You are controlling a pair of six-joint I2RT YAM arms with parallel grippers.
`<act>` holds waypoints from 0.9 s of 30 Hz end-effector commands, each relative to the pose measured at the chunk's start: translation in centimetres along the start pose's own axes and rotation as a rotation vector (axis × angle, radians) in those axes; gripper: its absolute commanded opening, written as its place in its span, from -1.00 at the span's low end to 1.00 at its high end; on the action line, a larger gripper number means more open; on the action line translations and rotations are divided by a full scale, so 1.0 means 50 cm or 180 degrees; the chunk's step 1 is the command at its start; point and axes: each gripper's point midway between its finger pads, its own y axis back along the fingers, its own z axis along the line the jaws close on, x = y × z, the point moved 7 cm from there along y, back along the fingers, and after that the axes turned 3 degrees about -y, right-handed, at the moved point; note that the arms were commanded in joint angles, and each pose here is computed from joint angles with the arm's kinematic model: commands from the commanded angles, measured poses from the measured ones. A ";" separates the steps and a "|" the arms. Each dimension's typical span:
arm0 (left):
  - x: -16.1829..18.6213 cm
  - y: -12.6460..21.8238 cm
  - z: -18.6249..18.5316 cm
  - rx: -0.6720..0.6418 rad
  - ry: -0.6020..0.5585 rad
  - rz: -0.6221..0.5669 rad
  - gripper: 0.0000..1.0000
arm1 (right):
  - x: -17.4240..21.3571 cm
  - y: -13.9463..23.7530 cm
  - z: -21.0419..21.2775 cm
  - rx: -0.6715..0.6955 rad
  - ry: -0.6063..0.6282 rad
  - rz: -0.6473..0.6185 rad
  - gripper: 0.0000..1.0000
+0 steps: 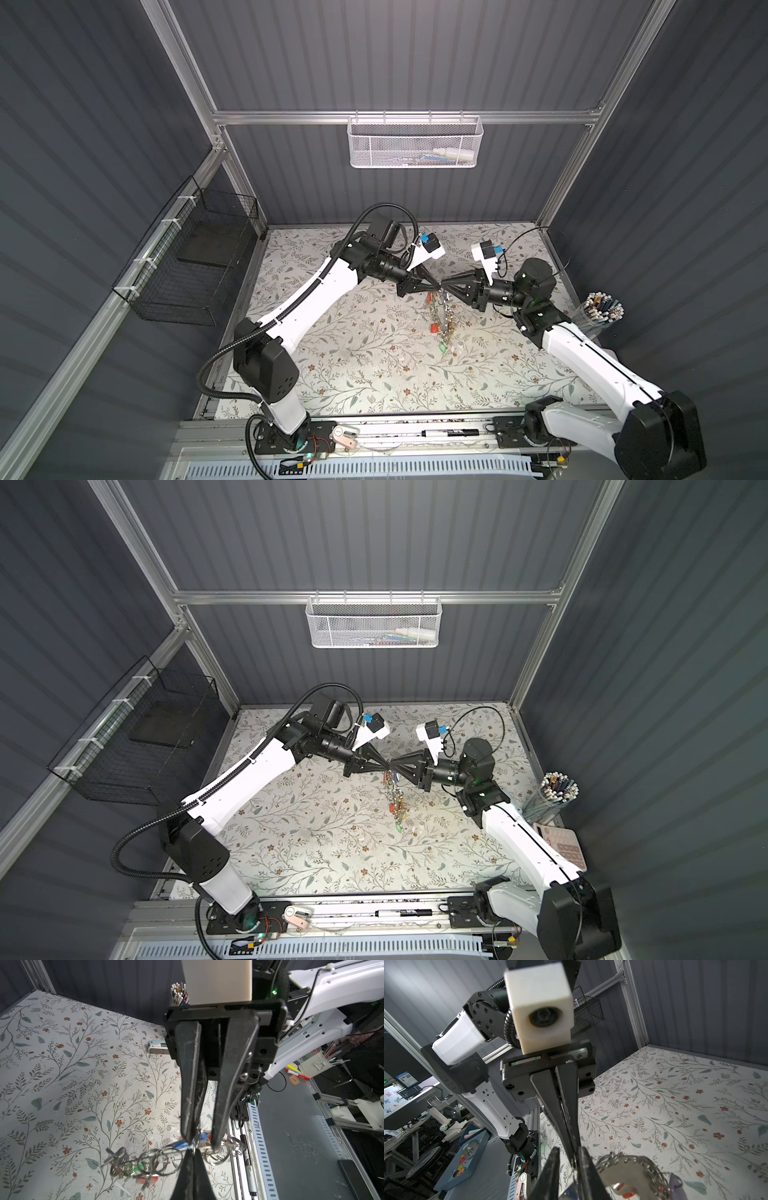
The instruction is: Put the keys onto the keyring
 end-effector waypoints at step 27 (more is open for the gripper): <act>-0.025 0.056 -0.086 -0.0327 -0.0487 -0.2107 -1.00 | -0.012 0.006 0.012 -0.0078 -0.0060 -0.0100 -0.28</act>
